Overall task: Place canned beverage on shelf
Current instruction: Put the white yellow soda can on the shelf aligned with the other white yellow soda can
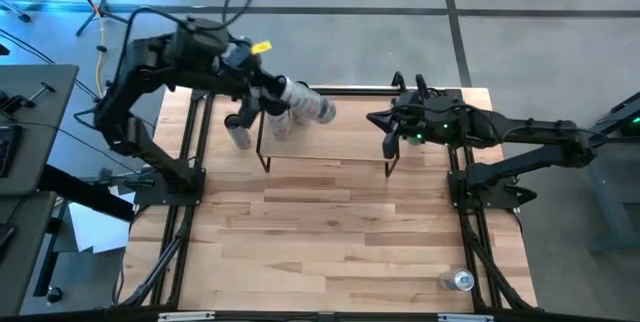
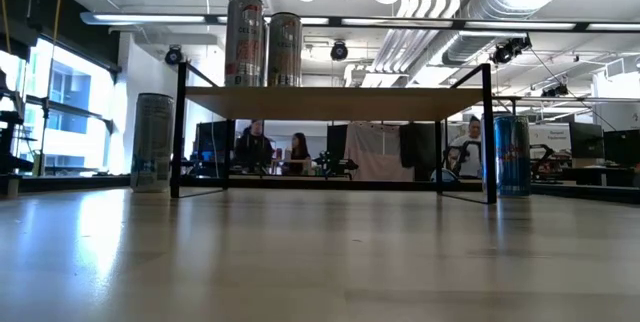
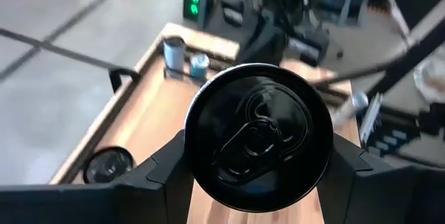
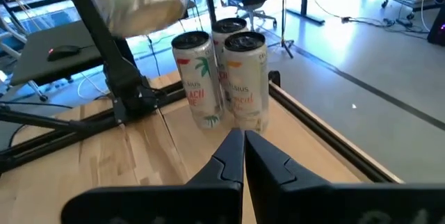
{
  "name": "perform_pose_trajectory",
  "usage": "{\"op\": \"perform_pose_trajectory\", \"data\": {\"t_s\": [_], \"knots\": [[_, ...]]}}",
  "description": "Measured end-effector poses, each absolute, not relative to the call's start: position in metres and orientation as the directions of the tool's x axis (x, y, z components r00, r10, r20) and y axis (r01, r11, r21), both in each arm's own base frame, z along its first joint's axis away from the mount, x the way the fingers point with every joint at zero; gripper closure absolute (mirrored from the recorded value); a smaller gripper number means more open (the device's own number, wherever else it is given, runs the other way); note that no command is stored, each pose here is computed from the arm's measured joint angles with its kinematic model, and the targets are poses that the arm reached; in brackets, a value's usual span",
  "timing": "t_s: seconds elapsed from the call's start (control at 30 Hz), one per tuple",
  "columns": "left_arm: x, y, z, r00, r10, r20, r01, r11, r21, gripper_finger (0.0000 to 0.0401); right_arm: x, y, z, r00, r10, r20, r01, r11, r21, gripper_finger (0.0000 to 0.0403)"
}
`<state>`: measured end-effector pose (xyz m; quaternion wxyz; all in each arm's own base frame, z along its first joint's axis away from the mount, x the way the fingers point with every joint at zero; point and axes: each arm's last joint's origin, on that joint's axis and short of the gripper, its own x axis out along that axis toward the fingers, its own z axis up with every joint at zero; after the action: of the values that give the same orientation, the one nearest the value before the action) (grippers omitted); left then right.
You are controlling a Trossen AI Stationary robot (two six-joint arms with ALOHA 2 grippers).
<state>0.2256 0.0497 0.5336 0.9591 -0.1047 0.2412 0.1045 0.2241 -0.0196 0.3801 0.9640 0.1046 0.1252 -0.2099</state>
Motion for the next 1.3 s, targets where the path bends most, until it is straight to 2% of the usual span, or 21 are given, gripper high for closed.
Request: {"op": "perform_pose_trajectory", "data": {"t_s": [0.23,0.4,0.53,0.97,1.3], "knots": [[0.251,0.045,0.518,0.817,0.118,-0.564,-0.215,0.971,-0.109,0.0215,0.232,-0.019,0.372,0.869,-0.373,-0.326,0.432,0.893,0.129,0.0402],[0.265,0.048,0.487,0.627,0.148,-0.765,-0.279,0.959,-0.043,0.0215,0.241,-0.019,0.365,0.857,-0.372,-0.357,0.437,0.892,0.118,0.0402],[0.281,0.050,0.470,0.524,0.220,-0.823,-0.289,0.955,0.071,0.0215,0.248,-0.019,0.359,0.848,-0.372,-0.378,0.445,0.886,0.127,0.0402],[0.318,0.072,0.437,0.404,0.252,-0.879,-0.226,0.959,0.171,0.0215,0.255,-0.019,0.353,0.842,-0.359,-0.403,0.448,0.881,0.152,0.0402],[0.322,0.094,0.428,0.391,0.190,-0.901,-0.290,0.954,0.075,0.0215,0.255,-0.015,0.353,0.849,-0.342,-0.403,0.443,0.876,0.191,0.0402]]}}
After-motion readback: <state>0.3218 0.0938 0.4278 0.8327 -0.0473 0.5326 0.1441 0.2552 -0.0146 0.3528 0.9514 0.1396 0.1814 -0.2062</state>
